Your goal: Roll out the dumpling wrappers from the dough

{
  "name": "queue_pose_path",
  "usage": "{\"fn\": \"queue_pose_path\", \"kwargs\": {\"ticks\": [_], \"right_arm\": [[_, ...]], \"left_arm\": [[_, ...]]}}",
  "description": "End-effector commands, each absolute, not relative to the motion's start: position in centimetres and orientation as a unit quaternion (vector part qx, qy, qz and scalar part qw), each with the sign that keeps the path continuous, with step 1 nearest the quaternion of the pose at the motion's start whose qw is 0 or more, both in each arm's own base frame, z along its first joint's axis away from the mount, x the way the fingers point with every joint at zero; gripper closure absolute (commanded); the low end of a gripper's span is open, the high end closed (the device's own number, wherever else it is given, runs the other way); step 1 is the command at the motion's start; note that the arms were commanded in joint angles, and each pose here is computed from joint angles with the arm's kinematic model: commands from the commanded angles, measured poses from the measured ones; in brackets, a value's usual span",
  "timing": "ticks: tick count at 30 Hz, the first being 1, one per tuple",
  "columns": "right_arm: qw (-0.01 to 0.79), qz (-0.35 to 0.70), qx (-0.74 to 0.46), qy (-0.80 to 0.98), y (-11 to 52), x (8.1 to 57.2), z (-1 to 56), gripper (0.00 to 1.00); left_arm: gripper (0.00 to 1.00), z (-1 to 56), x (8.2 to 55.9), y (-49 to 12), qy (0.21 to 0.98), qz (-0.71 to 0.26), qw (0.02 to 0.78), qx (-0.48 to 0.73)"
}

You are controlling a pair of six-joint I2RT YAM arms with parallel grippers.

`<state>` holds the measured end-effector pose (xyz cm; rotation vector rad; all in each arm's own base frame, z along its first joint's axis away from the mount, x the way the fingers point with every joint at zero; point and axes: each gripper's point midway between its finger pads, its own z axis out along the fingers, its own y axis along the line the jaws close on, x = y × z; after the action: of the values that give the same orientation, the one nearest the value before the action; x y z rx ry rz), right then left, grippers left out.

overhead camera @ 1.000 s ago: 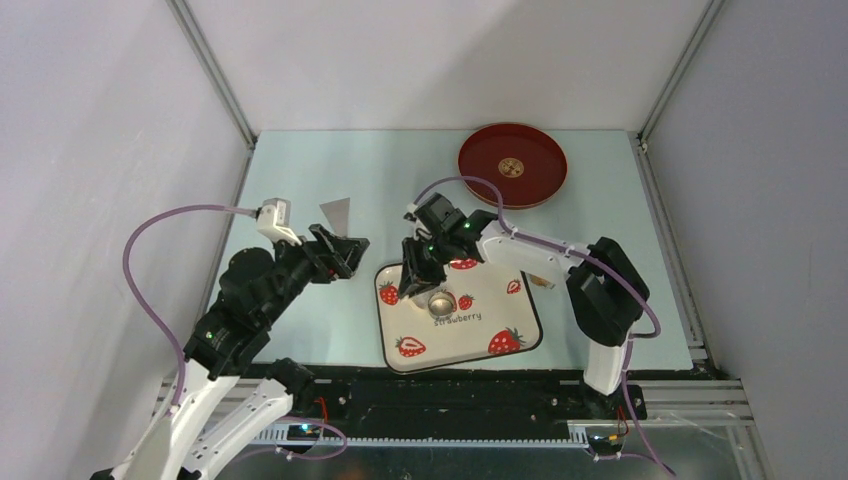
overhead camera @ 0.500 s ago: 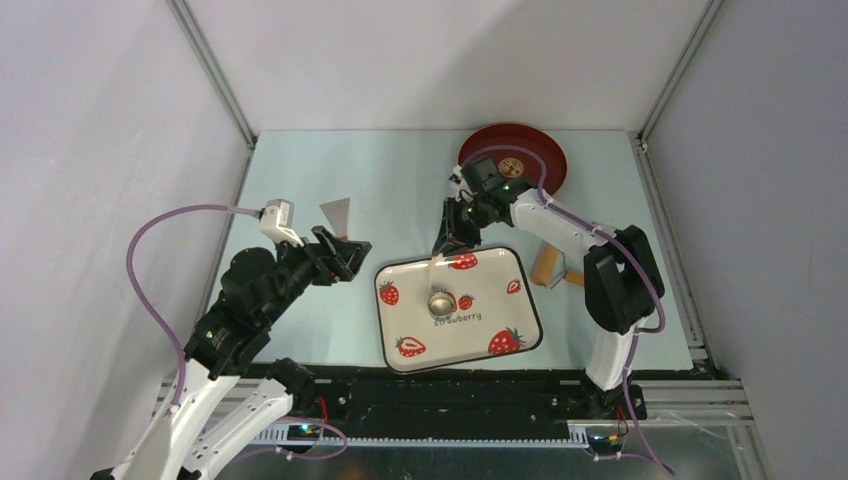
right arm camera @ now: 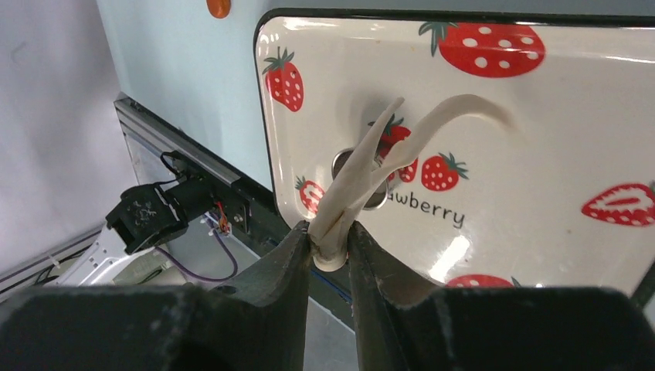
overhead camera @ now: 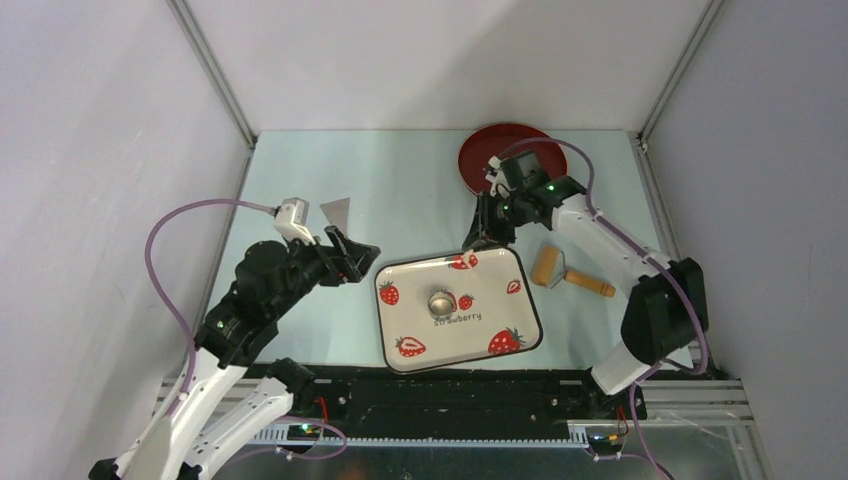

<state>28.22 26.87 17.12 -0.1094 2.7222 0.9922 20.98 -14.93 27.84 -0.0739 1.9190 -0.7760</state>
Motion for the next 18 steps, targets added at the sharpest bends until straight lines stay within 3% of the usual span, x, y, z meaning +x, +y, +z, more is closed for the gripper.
{"fn": "queue_pose_path", "kwargs": {"ticks": [1, 11, 18], "right_arm": [[0.145, 0.325, -0.047, 0.933, 24.5, 26.7, 19.2, 0.71], [0.181, 0.316, -0.051, 0.93, 22.0, 24.1, 22.3, 0.7], [0.167, 0.303, -0.049, 0.937, 21.7, 25.0, 20.8, 0.7]], "left_arm": [[0.09, 27.1, 21.1, -15.7, 0.802, -0.333, 0.494, -0.026], [0.08, 26.7, 21.1, -15.9, 0.809, -0.331, 0.486, -0.017], [0.07, 26.6, 20.8, -15.8, 0.811, -0.329, 0.484, -0.015]]}}
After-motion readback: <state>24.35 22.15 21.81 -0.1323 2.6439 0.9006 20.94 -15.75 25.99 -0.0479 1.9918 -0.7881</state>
